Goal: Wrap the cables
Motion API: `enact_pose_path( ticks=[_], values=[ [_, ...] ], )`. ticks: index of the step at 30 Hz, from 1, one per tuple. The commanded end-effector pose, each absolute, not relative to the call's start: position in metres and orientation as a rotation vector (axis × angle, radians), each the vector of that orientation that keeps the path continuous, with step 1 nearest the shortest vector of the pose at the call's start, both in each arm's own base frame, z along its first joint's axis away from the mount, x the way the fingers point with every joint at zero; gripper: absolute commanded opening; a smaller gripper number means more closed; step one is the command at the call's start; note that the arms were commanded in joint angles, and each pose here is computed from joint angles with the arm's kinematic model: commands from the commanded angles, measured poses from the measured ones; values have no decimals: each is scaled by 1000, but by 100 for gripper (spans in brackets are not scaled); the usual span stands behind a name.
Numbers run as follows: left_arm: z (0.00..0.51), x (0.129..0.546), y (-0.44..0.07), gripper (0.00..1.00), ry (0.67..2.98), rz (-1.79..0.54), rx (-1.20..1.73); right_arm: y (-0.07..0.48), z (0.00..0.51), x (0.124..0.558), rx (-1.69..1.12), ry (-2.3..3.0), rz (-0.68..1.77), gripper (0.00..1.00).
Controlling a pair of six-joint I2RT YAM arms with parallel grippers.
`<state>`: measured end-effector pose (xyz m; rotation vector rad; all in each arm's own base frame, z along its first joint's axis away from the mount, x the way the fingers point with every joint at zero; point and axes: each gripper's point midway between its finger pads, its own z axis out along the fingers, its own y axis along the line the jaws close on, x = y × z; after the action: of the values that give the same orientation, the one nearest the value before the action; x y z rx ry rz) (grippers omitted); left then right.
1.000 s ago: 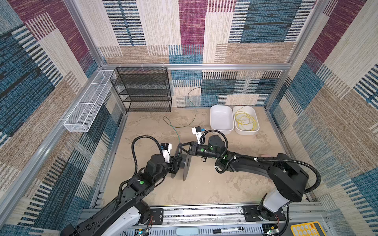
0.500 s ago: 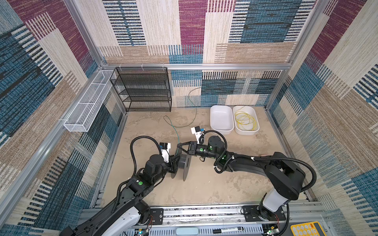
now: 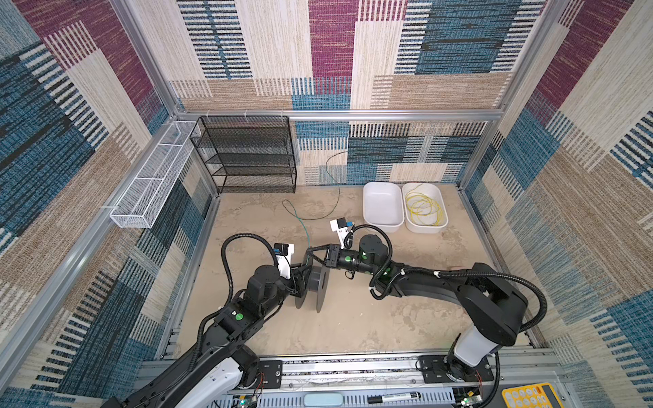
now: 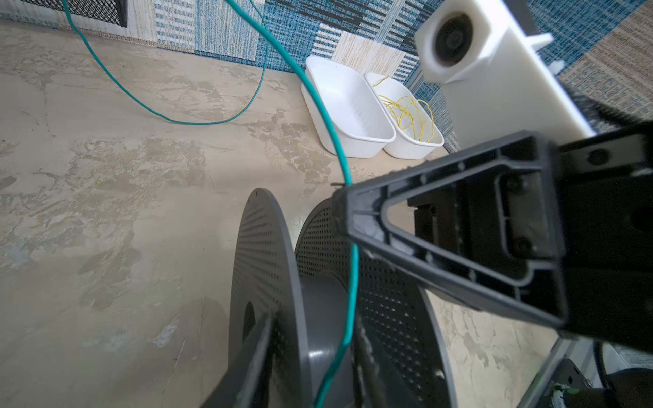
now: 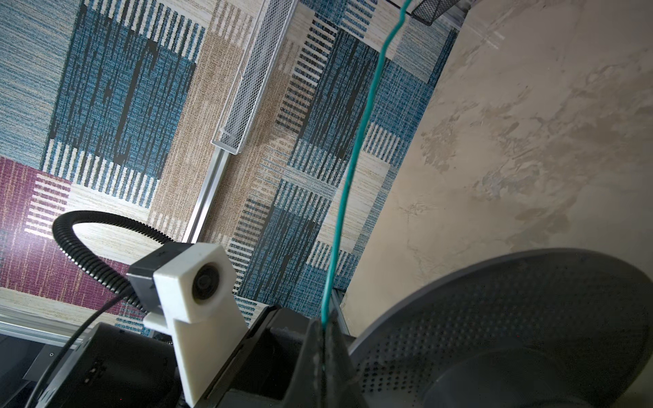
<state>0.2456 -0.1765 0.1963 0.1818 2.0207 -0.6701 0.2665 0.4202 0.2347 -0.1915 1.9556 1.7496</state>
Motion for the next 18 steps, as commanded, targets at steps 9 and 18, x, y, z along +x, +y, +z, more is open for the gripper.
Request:
enact_pose_path(
  ticks=[9,18],
  values=[
    [204,248,-182,18,2003,-651,249,420,190,264,-170,2132,1672,0],
    [190,249,-183,10,2060,-632,252,419,186,263,-162,2140,1673,0]
  ],
)
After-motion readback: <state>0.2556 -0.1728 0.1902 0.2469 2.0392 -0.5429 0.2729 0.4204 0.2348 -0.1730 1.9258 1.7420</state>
